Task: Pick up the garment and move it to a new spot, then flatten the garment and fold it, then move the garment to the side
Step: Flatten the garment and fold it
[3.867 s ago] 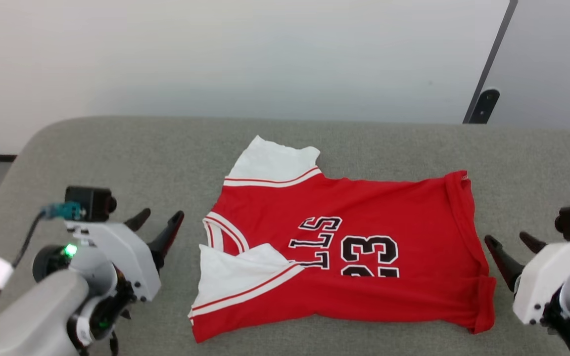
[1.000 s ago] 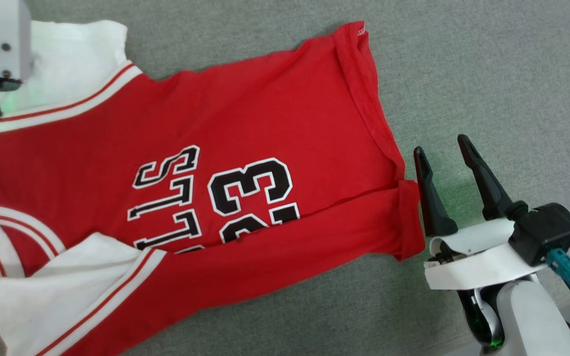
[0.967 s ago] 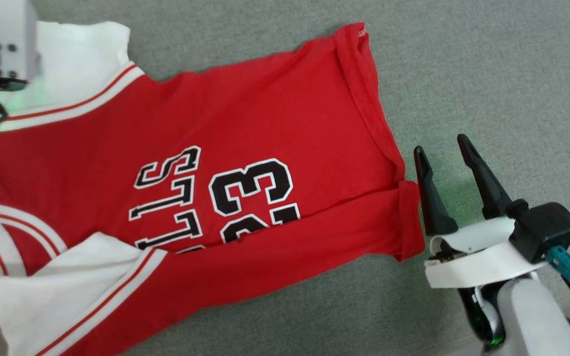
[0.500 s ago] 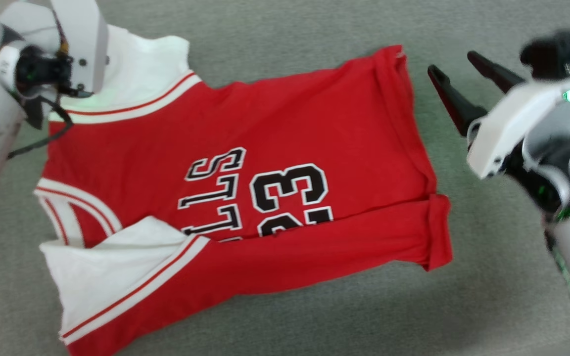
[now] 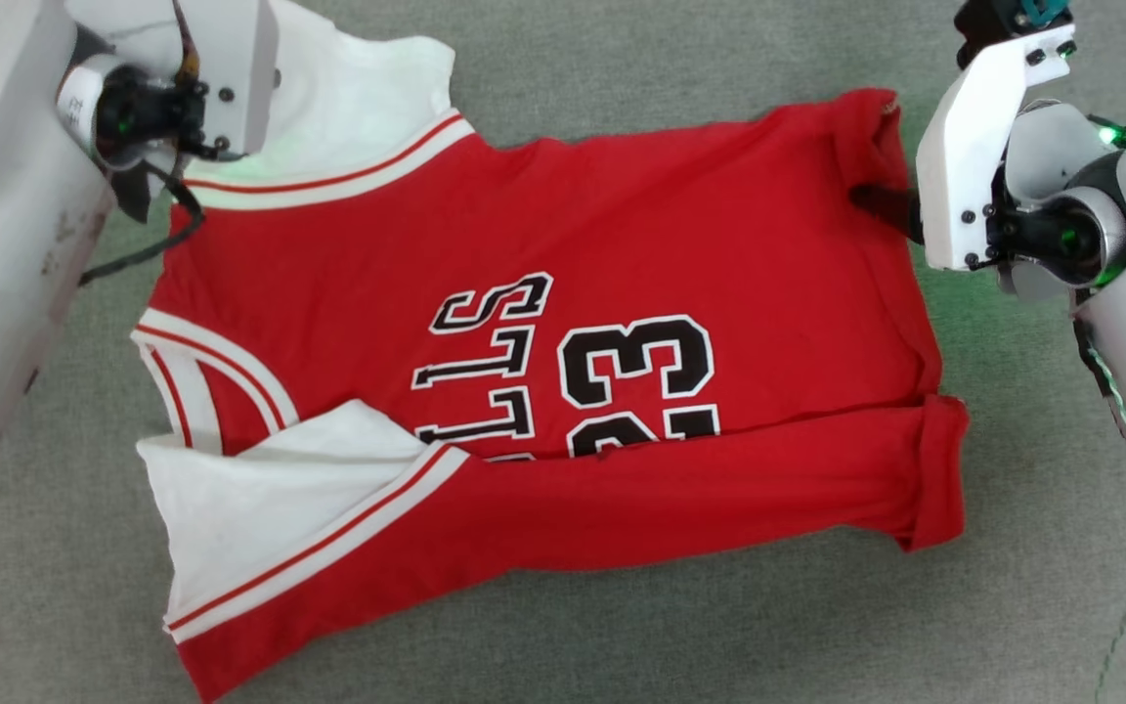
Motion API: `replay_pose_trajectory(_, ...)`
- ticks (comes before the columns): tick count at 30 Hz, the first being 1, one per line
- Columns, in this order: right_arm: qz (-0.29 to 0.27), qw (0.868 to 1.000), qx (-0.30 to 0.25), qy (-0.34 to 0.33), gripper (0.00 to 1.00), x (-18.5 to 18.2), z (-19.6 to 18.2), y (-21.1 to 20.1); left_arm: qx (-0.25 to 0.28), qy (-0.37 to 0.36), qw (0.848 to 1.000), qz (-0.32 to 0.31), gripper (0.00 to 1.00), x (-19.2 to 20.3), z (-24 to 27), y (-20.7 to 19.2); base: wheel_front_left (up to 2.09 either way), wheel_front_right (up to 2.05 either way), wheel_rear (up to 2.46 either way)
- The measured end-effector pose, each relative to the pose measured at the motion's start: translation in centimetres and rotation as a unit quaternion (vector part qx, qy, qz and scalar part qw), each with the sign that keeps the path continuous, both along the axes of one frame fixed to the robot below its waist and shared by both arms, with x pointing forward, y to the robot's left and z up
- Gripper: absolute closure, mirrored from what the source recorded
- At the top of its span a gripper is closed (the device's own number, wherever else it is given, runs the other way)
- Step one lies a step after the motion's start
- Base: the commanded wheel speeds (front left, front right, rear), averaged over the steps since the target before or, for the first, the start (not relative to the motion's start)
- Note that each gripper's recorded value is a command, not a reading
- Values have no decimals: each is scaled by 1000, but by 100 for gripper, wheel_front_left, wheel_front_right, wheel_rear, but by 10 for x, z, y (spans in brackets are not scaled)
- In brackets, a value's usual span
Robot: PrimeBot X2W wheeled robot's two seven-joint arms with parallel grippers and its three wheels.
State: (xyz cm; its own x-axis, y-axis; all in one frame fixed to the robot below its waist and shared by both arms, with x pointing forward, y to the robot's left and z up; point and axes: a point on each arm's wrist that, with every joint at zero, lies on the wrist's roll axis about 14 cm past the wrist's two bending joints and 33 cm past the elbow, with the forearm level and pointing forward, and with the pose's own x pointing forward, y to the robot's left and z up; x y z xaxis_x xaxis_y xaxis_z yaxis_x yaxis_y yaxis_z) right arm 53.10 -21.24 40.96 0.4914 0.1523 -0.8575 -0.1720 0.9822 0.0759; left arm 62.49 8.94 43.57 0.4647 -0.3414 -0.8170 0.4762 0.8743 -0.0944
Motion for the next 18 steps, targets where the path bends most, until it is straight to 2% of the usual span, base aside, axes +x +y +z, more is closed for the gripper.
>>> replay_pose_trajectory(4,-4,999,-13,31,0,3,-9,-1,-7,0,1000,4,100,2,-4,-1,0,0,0)
replay_pose_trajectory(5,-5,999,-11,31,92,5,-11,0,-6,0,1000,5,100,3,-6,0,0,0,0)
replay_pose_trajectory(6,-5,1000,-10,29,100,7,-11,1,-8,-1,1000,7,100,3,-6,1,0,0,0)
replay_pose_trajectory(12,2,1000,-5,1,100,15,-7,8,-24,-30,999,15,100,8,5,2,0,0,0)
replay_pose_trajectory(18,27,997,-13,-76,100,24,22,6,-74,-81,994,0,100,5,41,-9,0,0,0)
